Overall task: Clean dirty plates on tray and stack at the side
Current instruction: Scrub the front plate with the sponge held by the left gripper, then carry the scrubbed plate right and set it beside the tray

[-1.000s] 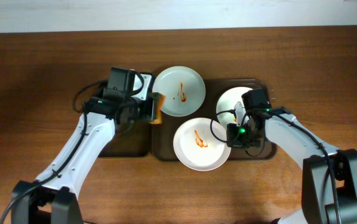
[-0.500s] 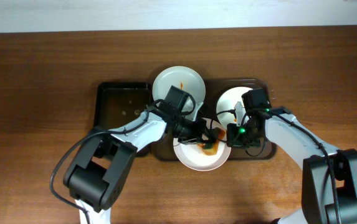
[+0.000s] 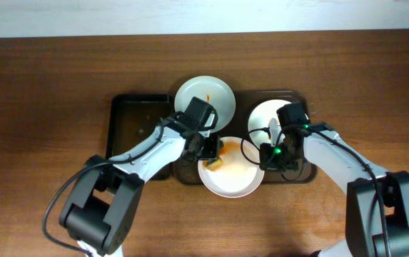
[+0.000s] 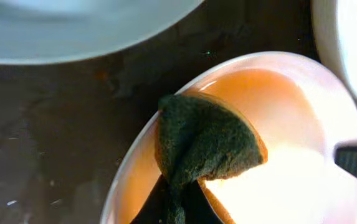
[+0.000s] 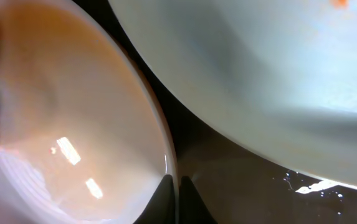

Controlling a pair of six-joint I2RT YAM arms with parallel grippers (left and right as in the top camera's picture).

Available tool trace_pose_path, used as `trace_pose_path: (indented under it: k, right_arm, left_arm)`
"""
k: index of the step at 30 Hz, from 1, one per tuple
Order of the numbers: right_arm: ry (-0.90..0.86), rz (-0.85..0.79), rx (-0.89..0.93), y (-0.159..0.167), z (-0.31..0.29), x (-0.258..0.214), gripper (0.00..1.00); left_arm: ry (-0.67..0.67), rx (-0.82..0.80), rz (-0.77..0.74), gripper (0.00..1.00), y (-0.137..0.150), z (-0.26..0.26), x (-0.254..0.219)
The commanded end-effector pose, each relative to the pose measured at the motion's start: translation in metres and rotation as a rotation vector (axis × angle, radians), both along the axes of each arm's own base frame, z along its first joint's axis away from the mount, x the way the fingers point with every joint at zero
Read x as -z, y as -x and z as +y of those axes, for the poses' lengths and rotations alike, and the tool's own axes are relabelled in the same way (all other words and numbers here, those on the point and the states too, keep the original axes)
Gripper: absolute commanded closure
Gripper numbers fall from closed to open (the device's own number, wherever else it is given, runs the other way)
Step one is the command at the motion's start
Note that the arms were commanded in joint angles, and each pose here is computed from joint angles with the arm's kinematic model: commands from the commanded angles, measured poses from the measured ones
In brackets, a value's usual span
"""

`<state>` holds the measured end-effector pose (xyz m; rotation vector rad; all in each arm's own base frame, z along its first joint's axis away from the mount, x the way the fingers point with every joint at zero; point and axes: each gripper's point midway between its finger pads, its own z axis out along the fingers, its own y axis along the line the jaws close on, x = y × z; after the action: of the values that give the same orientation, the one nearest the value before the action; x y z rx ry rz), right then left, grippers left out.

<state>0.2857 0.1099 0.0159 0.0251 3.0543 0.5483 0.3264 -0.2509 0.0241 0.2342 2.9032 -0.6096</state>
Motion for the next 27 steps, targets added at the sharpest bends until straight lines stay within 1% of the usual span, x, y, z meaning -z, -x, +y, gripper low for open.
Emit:
trace_pose_path:
  k: [1, 2, 4, 7, 8, 9, 11, 12, 13, 14, 15, 17, 19, 20, 22, 24, 25, 27]
  right_arm:
    - [0.024, 0.019, 0.002, 0.004, -0.003, 0.005, 0.96]
    - [0.024, 0.018, 0.002, 0.004, -0.003, 0.005, 0.96]
    - [0.023, 0.019, 0.002, 0.004, -0.003, 0.005, 0.96]
    - [0.023, 0.018, 0.001, 0.004, -0.003, 0.005, 0.96]
    - [0.023, 0.018, 0.002, 0.004, -0.002, 0.005, 0.82]
    - [0.024, 0.023, 0.002, 0.005, -0.003, 0.005, 0.7]
    - [0.027, 0.038, 0.001, 0.008, -0.003, 0.005, 0.71]
    - [0.028, 0.043, 0.001, 0.01, -0.003, 0.006, 0.73]
    - [0.029, 0.052, 0.001, 0.011, -0.004, 0.007, 0.78]
    - [0.021, 0.061, 0.0, 0.013, -0.002, 0.007, 0.9]
    - [-0.001, 0.064, -0.002, 0.014, 0.001, 0.005, 0.96]
    - [-0.036, 0.05, -0.006, 0.012, 0.007, -0.001, 0.96]
    - [-0.043, -0.016, -0.01, 0.002, 0.008, -0.017, 0.96]
    - [-0.033, -0.075, -0.008, -0.007, 0.006, -0.032, 0.96]
    - [0.052, -0.2, 0.014, -0.023, -0.009, -0.06, 0.96]
    - [0.198, -0.314, 0.058, -0.035, -0.036, -0.082, 0.96]
    - [0.331, -0.381, 0.104, -0.041, -0.061, -0.096, 0.96]
    - [0.451, -0.436, 0.132, -0.044, -0.078, -0.109, 0.96]
  left_arm:
    - [0.021, -0.013, -0.216, 1.0, -0.024, 0.019, -0.068]
    - [0.026, -0.036, -0.266, 1.0, -0.029, 0.026, -0.088]
    - [-0.014, -0.083, -0.314, 1.0, -0.035, 0.043, -0.102]
    - [-0.191, -0.176, -0.319, 1.0, -0.039, 0.087, -0.093]
    - [-0.275, -0.226, -0.312, 1.0, -0.041, 0.111, -0.089]
    - [-0.304, -0.249, -0.3, 1.0, -0.041, 0.123, -0.087]
    - [-0.332, -0.292, -0.267, 1.0, -0.04, 0.145, -0.083]
    - [-0.341, -0.313, -0.253, 1.0, -0.04, 0.154, -0.079]
    - [-0.35, -0.335, -0.237, 1.0, -0.039, 0.164, -0.075]
    - [-0.358, -0.353, -0.221, 1.0, -0.037, 0.173, -0.07]
    - [-0.363, -0.363, -0.21, 1.0, -0.035, 0.178, -0.067]
    - [-0.377, -0.384, -0.183, 1.0, -0.03, 0.189, -0.059]
    - [-0.385, -0.402, -0.166, 1.0, -0.027, 0.198, -0.054]
    - [-0.388, -0.413, -0.159, 1.0, -0.026, 0.203, -0.052]
    - [-0.39, -0.422, -0.155, 1.0, -0.026, 0.207, -0.05]
    - [-0.355, -0.29, -0.191, 1.0, -0.031, 0.195, -0.052]
    - [-0.336, -0.256, -0.211, 1.0, -0.035, 0.19, -0.053]
    - [-0.339, -0.252, -0.204, 1.0, -0.037, 0.19, -0.048]
